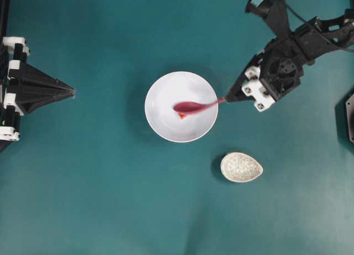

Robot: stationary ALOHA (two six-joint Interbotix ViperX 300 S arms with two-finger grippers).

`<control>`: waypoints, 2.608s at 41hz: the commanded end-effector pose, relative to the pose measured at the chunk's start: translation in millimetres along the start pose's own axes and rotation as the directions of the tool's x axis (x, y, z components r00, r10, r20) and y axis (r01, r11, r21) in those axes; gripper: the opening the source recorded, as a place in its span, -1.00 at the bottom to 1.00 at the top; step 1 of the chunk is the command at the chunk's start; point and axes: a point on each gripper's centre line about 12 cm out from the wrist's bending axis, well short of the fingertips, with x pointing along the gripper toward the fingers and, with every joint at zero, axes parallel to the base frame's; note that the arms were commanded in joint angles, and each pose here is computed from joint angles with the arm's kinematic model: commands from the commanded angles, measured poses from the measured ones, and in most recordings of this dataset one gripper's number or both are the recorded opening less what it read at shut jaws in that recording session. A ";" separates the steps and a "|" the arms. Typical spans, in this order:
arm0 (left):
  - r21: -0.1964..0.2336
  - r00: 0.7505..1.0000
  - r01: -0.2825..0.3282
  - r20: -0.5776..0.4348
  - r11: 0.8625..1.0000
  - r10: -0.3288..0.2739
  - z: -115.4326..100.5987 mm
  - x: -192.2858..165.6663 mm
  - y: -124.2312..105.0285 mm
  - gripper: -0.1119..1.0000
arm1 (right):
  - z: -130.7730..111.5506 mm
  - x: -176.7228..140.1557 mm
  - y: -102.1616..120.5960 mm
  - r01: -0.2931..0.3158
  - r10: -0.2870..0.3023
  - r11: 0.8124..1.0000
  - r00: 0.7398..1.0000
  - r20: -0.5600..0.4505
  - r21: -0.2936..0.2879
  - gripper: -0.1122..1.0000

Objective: Grip the spoon and scoop the red block from the bowl with right arm.
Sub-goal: 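Lower the spoon bowl into the white bowl beside the red cube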

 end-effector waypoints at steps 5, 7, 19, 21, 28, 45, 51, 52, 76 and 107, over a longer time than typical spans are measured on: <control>0.003 1.000 0.001 0.014 1.000 -0.001 6.1 1.8 -0.3 -0.79 | 8.0 1.3 3.3 0.074 -0.077 0.996 0.995 -0.064 -0.053 -0.34; 0.005 1.000 0.001 0.012 1.000 -0.001 6.0 1.8 -0.3 -0.79 | 9.2 5.1 2.5 0.100 -0.106 0.992 0.991 -0.084 -0.077 -0.34; 0.005 1.000 0.003 0.012 1.000 -0.003 5.9 1.8 -0.6 -0.79 | 13.9 27.2 13.8 0.170 -0.208 0.956 0.968 -0.141 -0.239 -0.34; 0.005 1.000 0.001 0.012 1.000 -0.001 6.0 1.8 -0.3 -0.79 | 14.9 29.8 15.3 0.179 -0.221 0.950 0.964 -0.145 -0.257 -0.34; 0.005 1.000 0.001 0.012 1.000 -0.001 6.0 1.8 -0.3 -0.79 | 16.5 34.9 17.2 0.200 -0.257 0.933 0.952 -0.165 -0.299 -0.34; 0.005 1.000 0.001 0.014 1.000 -0.001 6.1 1.8 -0.3 -0.79 | 20.2 48.7 10.3 0.244 -0.326 0.902 0.926 -0.191 -0.355 -0.34; 0.005 1.000 0.001 0.014 1.000 -0.001 6.1 1.8 -0.3 -0.79 | 23.3 55.0 8.4 0.252 -0.339 0.895 0.921 -0.194 -0.368 -0.34; 0.005 1.000 0.001 0.014 1.000 -0.001 6.1 1.8 -0.3 -0.79 | 24.0 55.6 8.3 0.253 -0.341 0.893 0.920 -0.193 -0.372 -0.34; 0.005 1.000 0.001 0.014 1.000 -0.001 6.1 1.8 -0.3 -0.79 | 33.6 73.1 5.0 0.268 -0.349 0.881 0.924 -0.154 -0.391 -0.34; 0.005 1.000 0.001 0.012 1.000 -0.001 6.0 1.8 -0.3 -0.79 | 34.9 90.0 8.6 0.260 -0.327 0.873 0.939 -0.101 -0.412 -0.34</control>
